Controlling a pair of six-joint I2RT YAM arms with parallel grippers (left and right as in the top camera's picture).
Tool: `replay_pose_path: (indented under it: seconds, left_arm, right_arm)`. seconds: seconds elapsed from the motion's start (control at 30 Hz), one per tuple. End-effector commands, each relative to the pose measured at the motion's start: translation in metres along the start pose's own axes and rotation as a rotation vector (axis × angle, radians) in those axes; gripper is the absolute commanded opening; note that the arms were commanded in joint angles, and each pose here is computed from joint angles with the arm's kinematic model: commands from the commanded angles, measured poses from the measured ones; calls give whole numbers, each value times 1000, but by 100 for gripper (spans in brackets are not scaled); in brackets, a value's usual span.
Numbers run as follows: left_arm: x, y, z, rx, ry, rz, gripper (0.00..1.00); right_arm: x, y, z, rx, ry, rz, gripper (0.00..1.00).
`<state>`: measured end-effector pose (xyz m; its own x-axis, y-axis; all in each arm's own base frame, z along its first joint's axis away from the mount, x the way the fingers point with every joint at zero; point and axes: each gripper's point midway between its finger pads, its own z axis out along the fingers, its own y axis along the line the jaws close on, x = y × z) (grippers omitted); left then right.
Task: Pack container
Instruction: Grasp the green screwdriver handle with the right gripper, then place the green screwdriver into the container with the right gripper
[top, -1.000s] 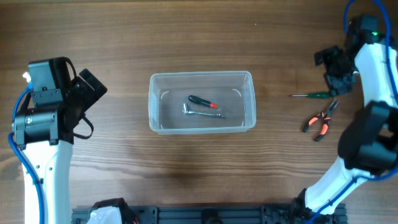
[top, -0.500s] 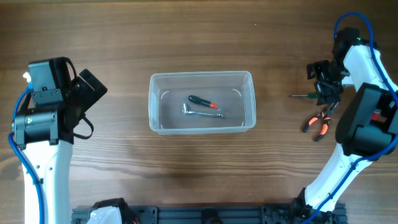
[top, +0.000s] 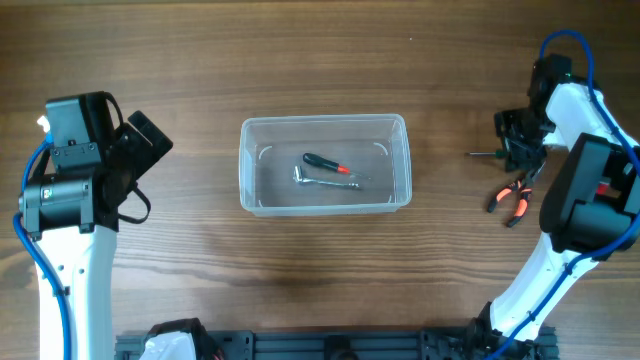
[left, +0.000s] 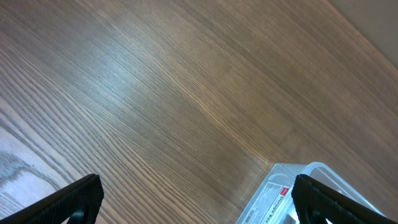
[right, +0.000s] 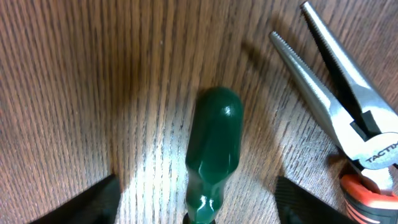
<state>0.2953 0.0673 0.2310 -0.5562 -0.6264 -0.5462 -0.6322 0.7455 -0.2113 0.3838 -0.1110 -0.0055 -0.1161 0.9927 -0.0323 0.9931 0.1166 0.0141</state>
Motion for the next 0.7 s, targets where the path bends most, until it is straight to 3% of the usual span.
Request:
replay_pose_path:
  seconds: [0.0, 0.13, 0.3, 0.47, 0.53, 0.67]
  left_arm:
    - [0, 0, 1, 4, 6, -18, 100]
    - [0, 0, 1, 4, 6, -18, 100]
    - [0, 0, 1, 4, 6, -18, 100]
    - [0, 0, 1, 4, 6, -18, 100]
    - [0, 0, 1, 4, 6, -18, 100]
    - [0, 0, 1, 3, 6, -18, 100]
  right_arm:
    - [3, -9, 17, 38, 7, -1, 66]
    - [3, -9, 17, 38, 7, -1, 44]
    - [4, -9, 17, 36, 10, -6, 28]
    - [4, -9, 17, 36, 10, -11, 18]
    - [4, -6, 17, 24, 12, -58, 5]
    - [15, 4, 16, -37, 76, -251, 4]
